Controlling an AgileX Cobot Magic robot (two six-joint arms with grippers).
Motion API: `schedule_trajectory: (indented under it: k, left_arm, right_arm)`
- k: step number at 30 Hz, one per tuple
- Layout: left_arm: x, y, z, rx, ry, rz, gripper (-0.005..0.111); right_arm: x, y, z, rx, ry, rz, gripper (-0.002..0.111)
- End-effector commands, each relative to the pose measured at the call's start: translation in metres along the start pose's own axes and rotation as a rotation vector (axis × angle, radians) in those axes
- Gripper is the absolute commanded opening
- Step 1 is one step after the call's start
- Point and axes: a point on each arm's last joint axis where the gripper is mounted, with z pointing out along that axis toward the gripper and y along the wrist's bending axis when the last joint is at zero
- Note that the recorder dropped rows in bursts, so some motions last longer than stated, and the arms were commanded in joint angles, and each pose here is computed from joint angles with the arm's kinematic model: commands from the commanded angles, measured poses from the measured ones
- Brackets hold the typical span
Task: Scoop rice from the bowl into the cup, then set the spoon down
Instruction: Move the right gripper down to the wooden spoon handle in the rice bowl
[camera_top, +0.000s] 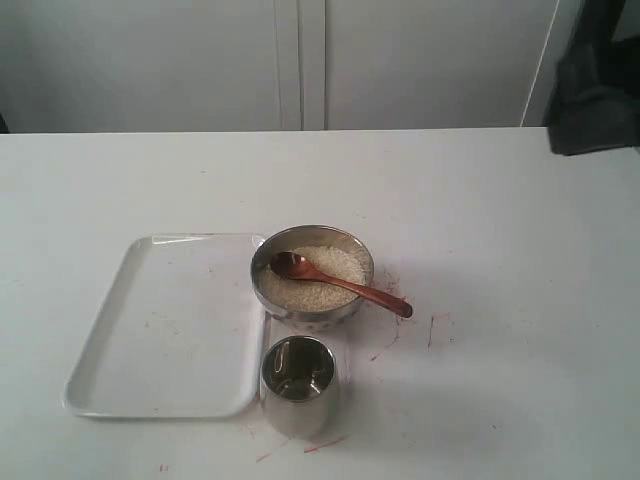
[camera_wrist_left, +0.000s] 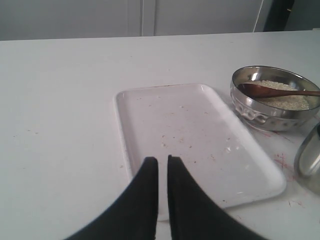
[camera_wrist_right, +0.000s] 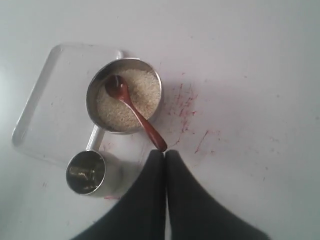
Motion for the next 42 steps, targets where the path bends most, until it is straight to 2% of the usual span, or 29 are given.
schedule_trajectory:
  k: [1,5,11,14,23,36,37,39,41,42]
  left_arm:
    - [-0.002,-0.001,0.0,0.006,-0.008,-0.007,0.014]
    - [-0.002,-0.001,0.0,0.006,-0.008,-0.007,0.014]
    - [-0.002,-0.001,0.0,0.006,-0.008,-0.007,0.014]
    - [-0.002,-0.001,0.0,0.006,-0.008,-0.007,0.014]
    - [-0.002,-0.001,0.0,0.006,-0.008,-0.007,0.014]
    - [-0.002,-0.001,0.0,0.006,-0.008,-0.007,0.014]
    - [-0.002,-0.001,0.0,0.006,-0.008,-0.007,0.014]
    - [-0.002,-0.001,0.0,0.006,-0.008,-0.007,0.014]
    - [-0.002,-0.001,0.0,0.006,-0.008,-0.007,0.014]
    - [-0.002,-0.001,0.0,0.006,-0.008,-0.007,0.014]
  right_arm:
    - [-0.02,0.015,0.025,-0.001,0.149,-0.193,0.0]
    - [-0.019,0.031,0.054,0.09,0.318,-0.326,0.0]
    - [-0.006,0.06,0.094,0.11,0.465,-0.461,0.0]
    - [-0.001,0.064,0.115,0.139,0.515,-0.508,0.0]
    - [-0.004,0.068,0.167,0.123,0.44,-0.527,0.0]
    - [0.002,0.067,0.193,0.114,0.464,-0.525,0.001]
    - [0.002,0.067,0.193,0.114,0.465,-0.527,0.003]
    - [0.003,0.067,0.195,0.105,0.464,-0.521,0.02]
    - [0.003,0.069,0.195,0.086,0.464,-0.529,0.051]
    - [0.003,0.069,0.195,0.085,0.462,-0.531,0.057]
